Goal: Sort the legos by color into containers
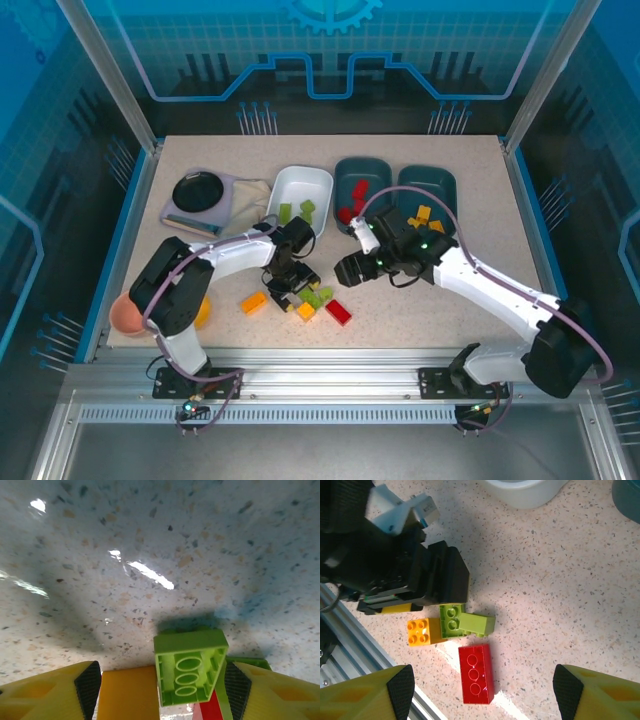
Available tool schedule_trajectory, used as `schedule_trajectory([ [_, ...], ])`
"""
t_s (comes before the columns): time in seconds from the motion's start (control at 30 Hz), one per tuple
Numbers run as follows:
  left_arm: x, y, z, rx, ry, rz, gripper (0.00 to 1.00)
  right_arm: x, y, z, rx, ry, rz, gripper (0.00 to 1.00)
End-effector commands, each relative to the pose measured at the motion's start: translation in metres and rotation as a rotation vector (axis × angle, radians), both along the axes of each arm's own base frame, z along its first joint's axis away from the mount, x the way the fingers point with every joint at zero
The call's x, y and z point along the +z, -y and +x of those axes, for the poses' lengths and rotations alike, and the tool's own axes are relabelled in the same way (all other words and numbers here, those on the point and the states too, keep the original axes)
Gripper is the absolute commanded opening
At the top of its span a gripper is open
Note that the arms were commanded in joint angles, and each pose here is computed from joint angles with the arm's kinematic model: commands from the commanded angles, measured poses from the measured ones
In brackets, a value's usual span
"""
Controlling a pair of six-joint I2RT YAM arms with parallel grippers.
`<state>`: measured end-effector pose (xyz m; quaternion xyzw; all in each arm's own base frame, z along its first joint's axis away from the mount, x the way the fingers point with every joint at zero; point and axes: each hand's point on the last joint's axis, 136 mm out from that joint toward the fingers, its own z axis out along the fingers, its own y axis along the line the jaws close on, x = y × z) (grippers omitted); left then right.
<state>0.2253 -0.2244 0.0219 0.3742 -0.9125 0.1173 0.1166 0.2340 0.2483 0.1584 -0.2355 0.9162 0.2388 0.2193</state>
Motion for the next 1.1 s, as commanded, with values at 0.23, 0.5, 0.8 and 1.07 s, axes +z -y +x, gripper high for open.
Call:
schedule_trajectory([
  [0.23, -0.008, 0.022, 0.004, 0.009, -0.017, -0.004, 0.57, 0.012, 0.002, -0.010, 0.002, 0.031, 0.051, 0.76],
  [0.5, -0.010, 0.023, 0.012, -0.009, 0.022, 0.023, 0.37, 0.012, 0.003, -0.014, 0.002, 0.020, 0.063, 0.76],
  [0.8, 0.066, -0.011, 0.057, -0.017, 0.252, 0.099, 0.37, 0.040, 0.002, -0.015, 0.009, 0.064, 0.126, 0.75],
  [1.07, 0.133, -0.051, 0.153, 0.059, 0.470, 0.070, 0.37, 0.080, -0.014, 0.012, -0.044, 0.111, 0.298, 0.76],
])
